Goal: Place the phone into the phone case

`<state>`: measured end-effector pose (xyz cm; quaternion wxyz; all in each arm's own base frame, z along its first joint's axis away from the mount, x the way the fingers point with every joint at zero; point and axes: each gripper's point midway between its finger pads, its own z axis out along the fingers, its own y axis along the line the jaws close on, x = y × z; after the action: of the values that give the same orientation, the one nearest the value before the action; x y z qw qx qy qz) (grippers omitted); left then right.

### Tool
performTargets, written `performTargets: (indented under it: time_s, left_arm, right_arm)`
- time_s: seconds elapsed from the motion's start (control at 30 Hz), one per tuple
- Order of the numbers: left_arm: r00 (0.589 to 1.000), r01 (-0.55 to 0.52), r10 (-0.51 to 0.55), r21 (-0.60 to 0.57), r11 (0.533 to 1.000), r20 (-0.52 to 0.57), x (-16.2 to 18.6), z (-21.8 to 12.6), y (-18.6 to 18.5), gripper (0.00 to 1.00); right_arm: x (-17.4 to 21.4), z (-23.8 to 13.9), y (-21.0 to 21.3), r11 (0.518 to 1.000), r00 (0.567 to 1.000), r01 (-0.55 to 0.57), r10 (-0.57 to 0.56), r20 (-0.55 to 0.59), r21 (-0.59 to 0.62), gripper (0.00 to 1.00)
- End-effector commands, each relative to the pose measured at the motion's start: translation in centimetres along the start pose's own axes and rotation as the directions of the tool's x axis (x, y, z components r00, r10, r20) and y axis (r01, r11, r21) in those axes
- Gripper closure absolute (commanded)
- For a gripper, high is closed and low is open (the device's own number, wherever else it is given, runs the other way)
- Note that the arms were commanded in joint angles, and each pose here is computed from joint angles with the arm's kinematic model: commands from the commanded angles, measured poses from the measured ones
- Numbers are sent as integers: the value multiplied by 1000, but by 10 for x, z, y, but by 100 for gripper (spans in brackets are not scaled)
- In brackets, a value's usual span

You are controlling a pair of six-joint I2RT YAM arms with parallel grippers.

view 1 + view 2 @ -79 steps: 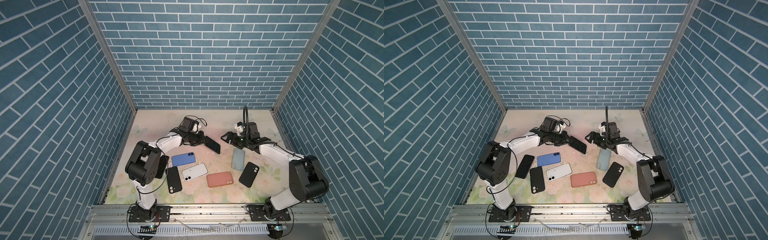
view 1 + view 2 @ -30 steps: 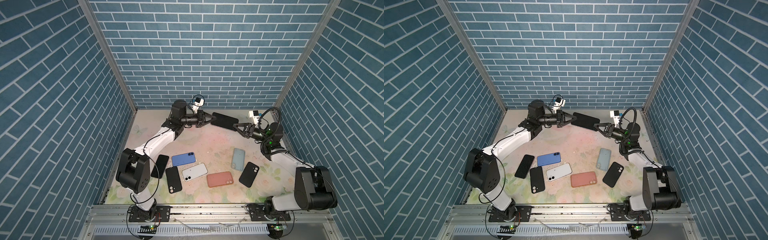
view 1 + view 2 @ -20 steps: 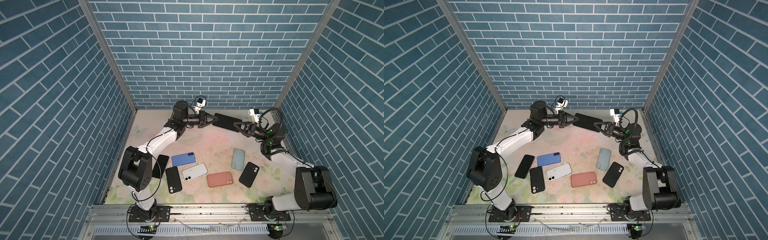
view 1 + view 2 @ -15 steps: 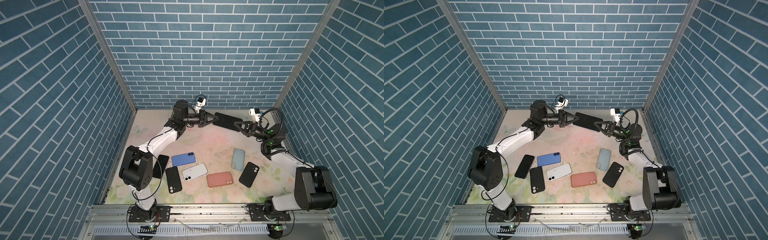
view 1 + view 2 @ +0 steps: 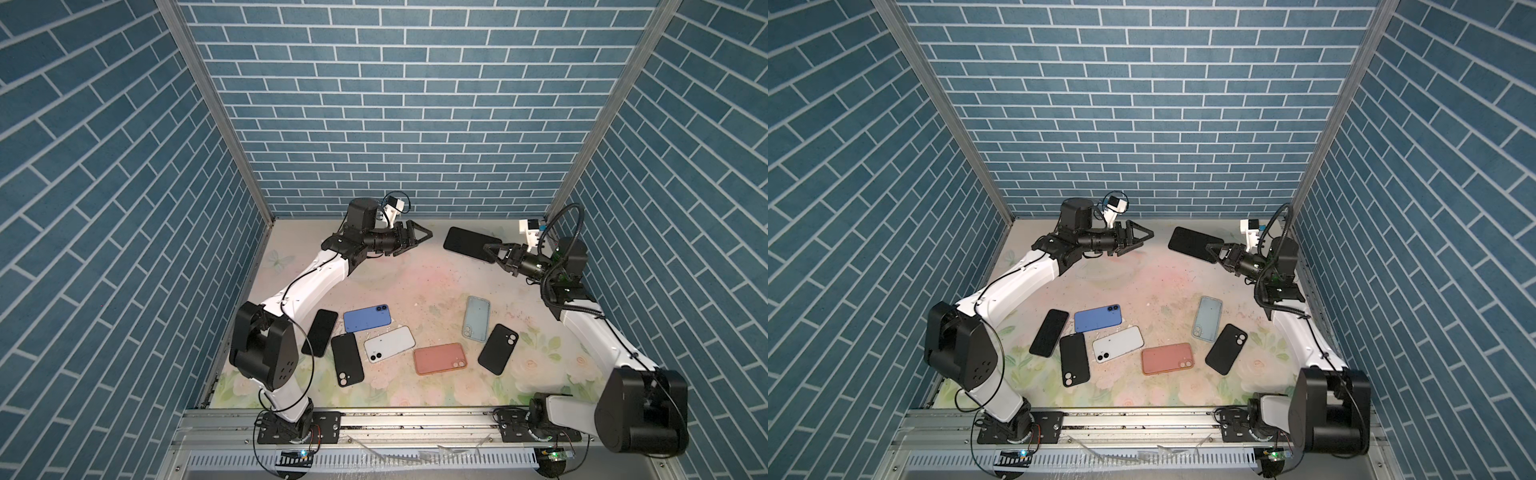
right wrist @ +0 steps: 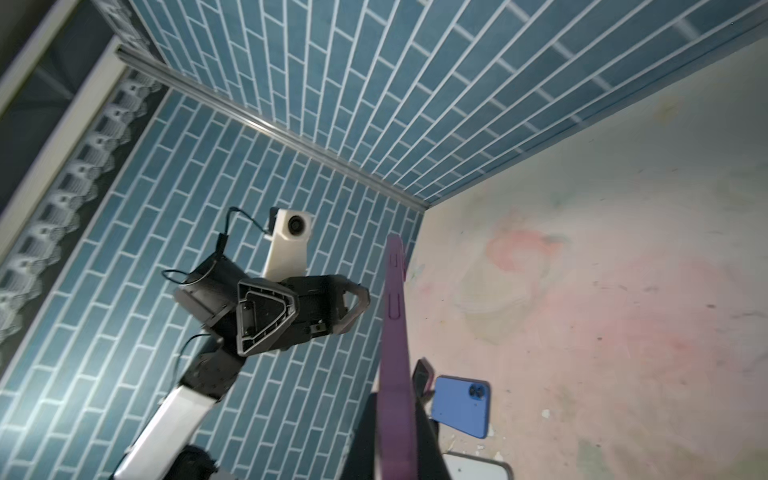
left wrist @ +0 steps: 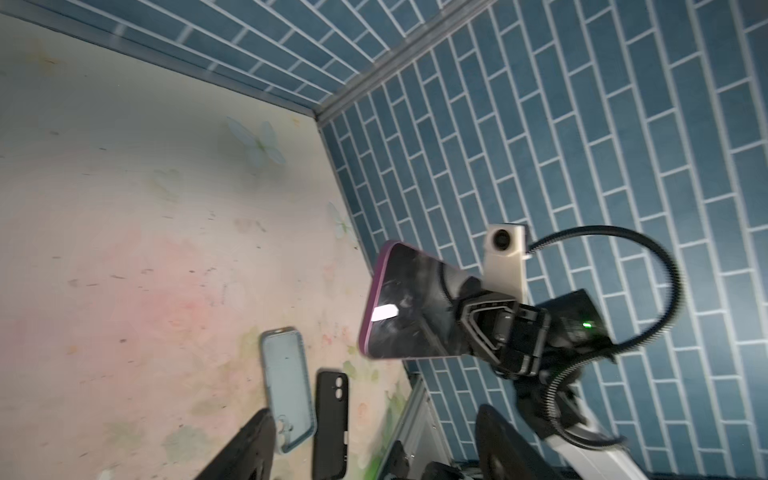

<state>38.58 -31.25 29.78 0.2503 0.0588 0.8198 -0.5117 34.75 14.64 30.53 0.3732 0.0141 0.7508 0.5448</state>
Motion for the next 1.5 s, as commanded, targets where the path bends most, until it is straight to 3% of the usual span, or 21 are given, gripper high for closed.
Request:
performTargets:
  time_s: [0.0, 0.17, 0.33, 0.53, 1.13, 1.3, 1.47]
  left_arm:
    - [997, -56, 32, -327, 943, -77, 34, -5, 42, 25]
    - [950, -204, 62, -459, 865, -306, 105, 41, 45, 28]
    - [867, -369, 121, -461, 807, -484, 162, 88, 45, 31]
    - [809, -422, 100, -453, 785, -580, 197, 134, 70, 42]
    - [692, -547, 131, -396, 738, -710, 230, 189, 110, 56]
    - [682, -571, 131, -413, 710, -720, 233, 193, 124, 62]
    - [672, -577, 144, -391, 717, -726, 240, 201, 126, 71]
  right_arm:
    - [11, -35, -41, 915, 991, 135, -134, -29, 381, 100]
    - [12, -74, -81, 745, 986, 143, -165, -28, 652, 100]
    - [11, -111, -102, 577, 981, 117, -193, -4, 809, 100]
    - [6, -138, -102, 469, 973, 101, -229, 10, 877, 100]
    - [4, -146, -95, 464, 967, 107, -255, 17, 880, 100]
    - [1, -145, -93, 471, 965, 105, -260, 24, 876, 100]
    - [1, -146, -93, 470, 965, 105, -262, 25, 876, 100]
